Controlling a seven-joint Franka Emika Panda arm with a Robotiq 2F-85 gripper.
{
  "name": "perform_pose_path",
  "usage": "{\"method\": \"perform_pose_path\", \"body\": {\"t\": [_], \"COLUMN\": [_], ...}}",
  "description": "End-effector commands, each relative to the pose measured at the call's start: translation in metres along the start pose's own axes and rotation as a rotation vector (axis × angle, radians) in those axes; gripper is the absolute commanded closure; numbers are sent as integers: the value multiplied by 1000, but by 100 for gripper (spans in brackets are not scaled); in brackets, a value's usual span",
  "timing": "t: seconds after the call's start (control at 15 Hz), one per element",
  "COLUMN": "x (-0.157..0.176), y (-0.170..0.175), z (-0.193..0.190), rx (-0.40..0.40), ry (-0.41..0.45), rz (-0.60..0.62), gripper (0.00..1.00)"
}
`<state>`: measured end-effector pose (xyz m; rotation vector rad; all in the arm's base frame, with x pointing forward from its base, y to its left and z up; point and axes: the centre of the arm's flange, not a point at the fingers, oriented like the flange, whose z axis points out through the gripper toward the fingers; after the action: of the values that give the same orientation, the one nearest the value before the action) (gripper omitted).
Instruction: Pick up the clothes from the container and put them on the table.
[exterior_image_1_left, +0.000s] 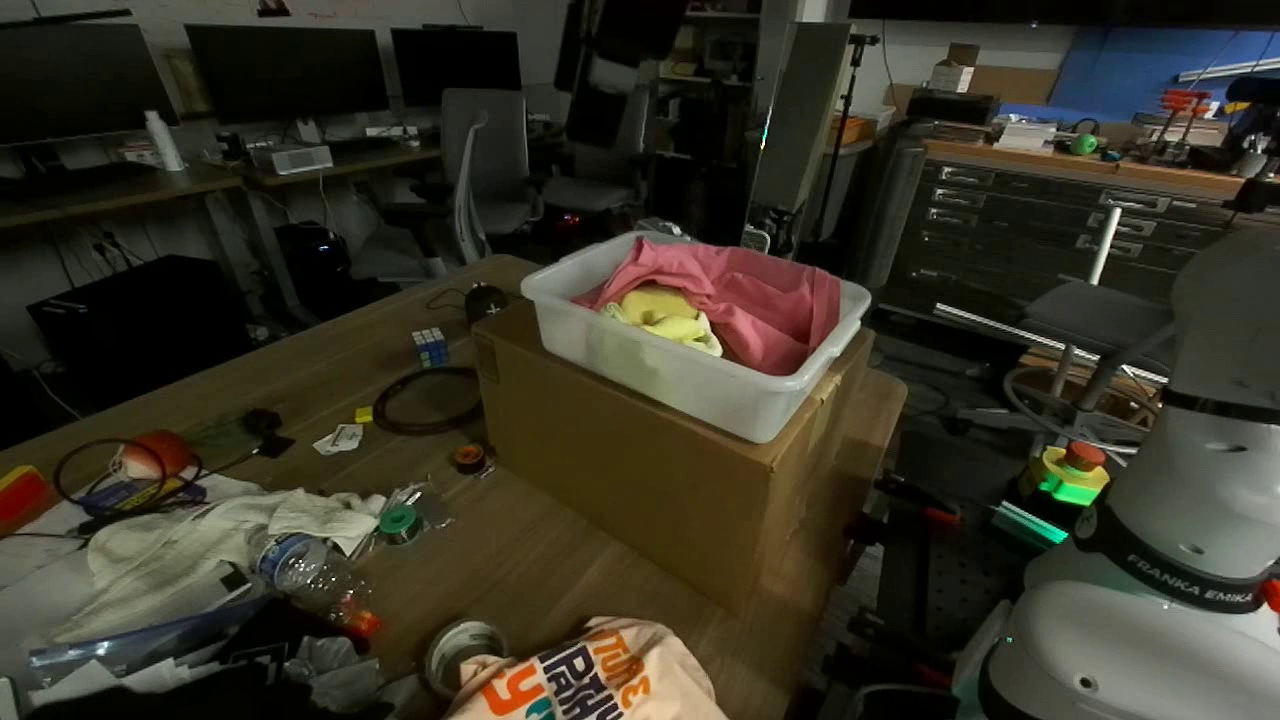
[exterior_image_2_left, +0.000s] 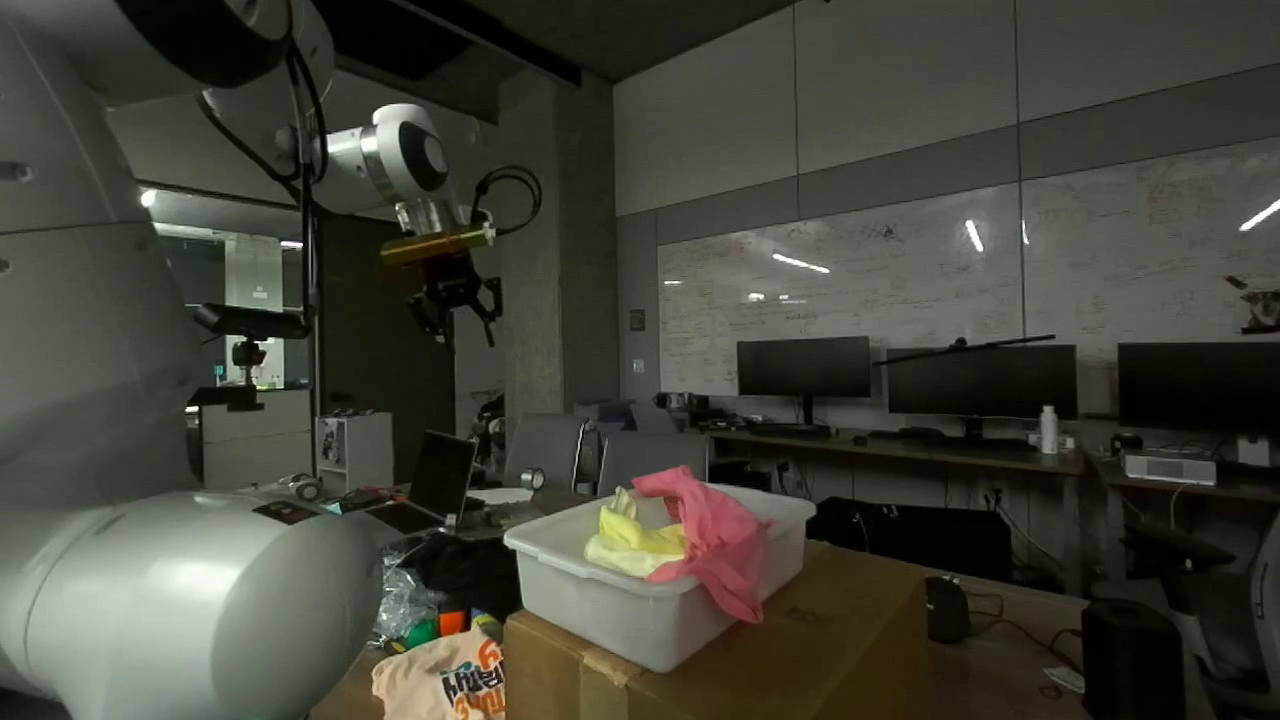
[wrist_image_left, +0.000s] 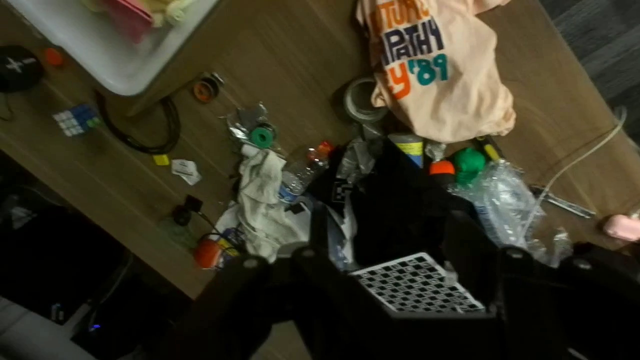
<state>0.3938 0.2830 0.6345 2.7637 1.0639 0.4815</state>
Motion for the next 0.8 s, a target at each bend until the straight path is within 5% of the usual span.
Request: {"method": "perform_pose_path", "body": {"t": [0.0, 0.27, 0.73], "x": [-29, -68, -121], "y": [55, 119, 181], "z": [3, 27, 106], "rx": [-139, -233, -193], "ry": [-18, -86, -234], "rz": [146, 324, 464], "gripper": [5, 0, 0]}}
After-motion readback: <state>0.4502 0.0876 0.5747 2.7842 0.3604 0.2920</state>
